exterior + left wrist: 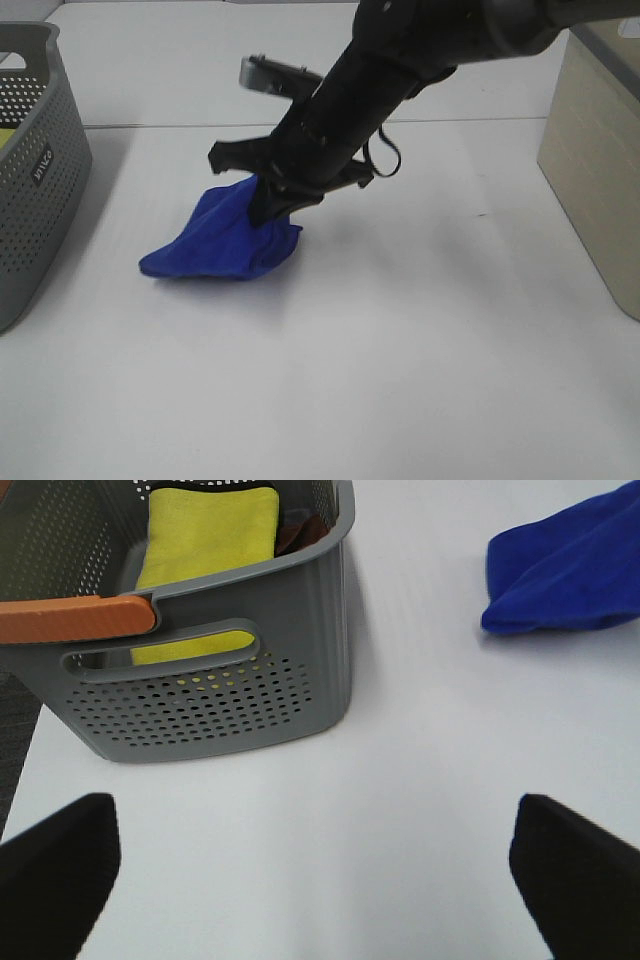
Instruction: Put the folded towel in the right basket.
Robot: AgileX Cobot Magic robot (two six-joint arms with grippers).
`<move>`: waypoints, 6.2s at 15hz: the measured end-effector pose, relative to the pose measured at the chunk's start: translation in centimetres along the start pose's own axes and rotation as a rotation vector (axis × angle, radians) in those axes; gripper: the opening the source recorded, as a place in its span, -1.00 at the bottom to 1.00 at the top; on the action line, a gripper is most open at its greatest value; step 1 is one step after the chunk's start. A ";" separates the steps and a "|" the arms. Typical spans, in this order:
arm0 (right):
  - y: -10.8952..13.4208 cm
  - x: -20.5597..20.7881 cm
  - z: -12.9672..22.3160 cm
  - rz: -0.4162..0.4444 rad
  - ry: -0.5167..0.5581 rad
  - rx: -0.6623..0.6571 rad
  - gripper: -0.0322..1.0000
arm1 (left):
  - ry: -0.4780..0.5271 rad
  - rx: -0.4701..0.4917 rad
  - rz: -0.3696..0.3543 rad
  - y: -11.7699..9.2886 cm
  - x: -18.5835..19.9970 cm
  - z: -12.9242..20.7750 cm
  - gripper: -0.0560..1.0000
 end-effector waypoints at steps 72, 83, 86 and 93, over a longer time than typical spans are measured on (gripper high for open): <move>-0.1 39.0 17.3 0.428 -0.615 0.067 0.92 | 0.001 0.000 0.000 0.0 0.0 0.0 0.97; -4.3 27.9 34.2 0.635 -0.600 -0.212 0.91 | 0.001 0.000 0.000 0.0 0.0 0.0 0.97; -4.8 27.8 34.5 0.660 -0.633 -0.250 0.91 | 0.001 0.000 0.000 0.0 0.0 0.0 0.97; -5.8 28.2 35.0 0.776 -0.595 -0.236 0.90 | 0.001 0.000 0.000 0.0 0.0 0.0 0.97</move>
Point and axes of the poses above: a point on each arm's last joint axis where the gripper is mounted, x pointing back along that axis away from the gripper, y along the wrist's bending axis when the last joint is at zero, z = x × y, the point moved 2 cm from there along -x, pointing out along that axis toward the gripper, and after that the axes turned 2 degrees about -x, right-handed, at the moved point
